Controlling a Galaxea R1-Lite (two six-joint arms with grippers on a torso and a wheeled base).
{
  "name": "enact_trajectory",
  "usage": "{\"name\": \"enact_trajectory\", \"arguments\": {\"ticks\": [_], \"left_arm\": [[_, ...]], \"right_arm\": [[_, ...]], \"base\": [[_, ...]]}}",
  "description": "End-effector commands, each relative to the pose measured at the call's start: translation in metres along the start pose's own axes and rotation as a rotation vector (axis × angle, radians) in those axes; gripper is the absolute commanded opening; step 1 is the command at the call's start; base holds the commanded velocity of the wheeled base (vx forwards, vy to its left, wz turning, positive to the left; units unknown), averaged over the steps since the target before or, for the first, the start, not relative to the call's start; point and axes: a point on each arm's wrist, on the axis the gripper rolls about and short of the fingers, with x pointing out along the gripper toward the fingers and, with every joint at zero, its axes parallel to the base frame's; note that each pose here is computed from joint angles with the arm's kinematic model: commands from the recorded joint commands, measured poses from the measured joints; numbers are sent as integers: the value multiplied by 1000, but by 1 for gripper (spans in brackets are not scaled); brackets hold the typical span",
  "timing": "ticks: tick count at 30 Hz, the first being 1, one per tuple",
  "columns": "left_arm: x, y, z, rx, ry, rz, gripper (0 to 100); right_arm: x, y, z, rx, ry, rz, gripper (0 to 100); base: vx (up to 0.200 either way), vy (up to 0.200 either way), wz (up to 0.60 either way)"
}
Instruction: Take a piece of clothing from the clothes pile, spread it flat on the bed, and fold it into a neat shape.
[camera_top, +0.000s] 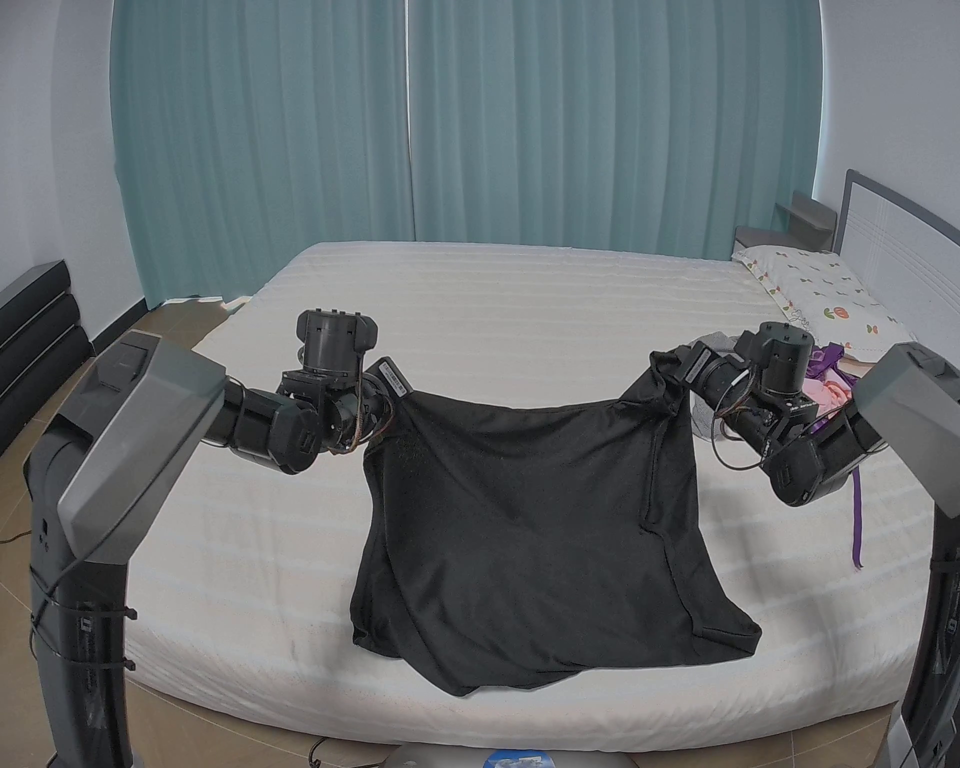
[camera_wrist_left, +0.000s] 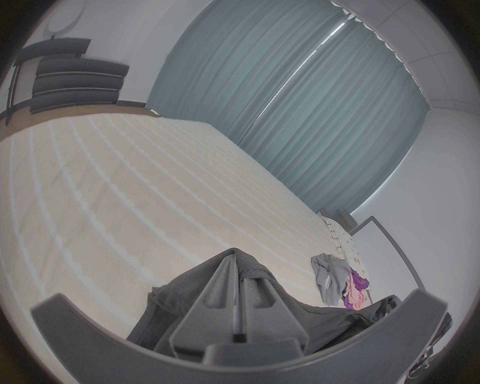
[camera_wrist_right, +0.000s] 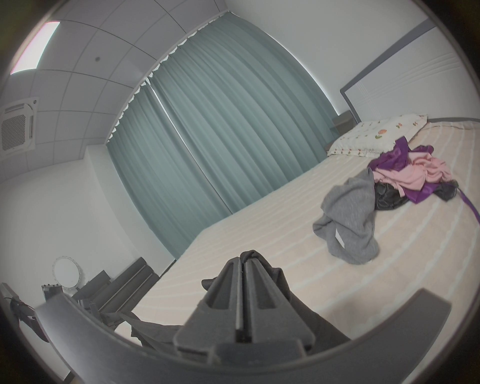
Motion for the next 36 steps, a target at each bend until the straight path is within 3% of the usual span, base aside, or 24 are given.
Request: {"name": "enact_trajectory", "arguments": {"ticks": [1,6,7,8,9,15,24,29,36], "left_arm": [[33,21,-26,-11,41,49,0],[50,37,-39,-8,64,83,0],[51,39,-41,-8,68,87,0],[54,42,-45,-6,76,94,0],[56,44,-48,-5,81,100,100],[63,57,-56,4,102,135,100],[63,80,-35,-30,64,187,100],[47,73,3,-208,-43,179,100],[30,77,-2,-216,-4,203,100]], "right_arm": [[17,-27,-40,0,72,-54,0],[37,-46,-62,-4,65,-113,0],[39,-47,-64,-5,70,-114,100],[41,-52,-72,-9,84,-123,100],[42,-54,-76,-11,93,-124,100],[48,-74,-106,-15,146,-157,100],[44,-83,-65,6,72,-179,100],[17,-70,-61,8,162,-137,100],[6,-60,-87,21,310,-155,100]], "base": [[0,0,0],[0,0,0],[0,0,0],[0,0,0],[0,0,0],[0,0,0],[0,0,0],[0,0,0],[0,0,0]]}}
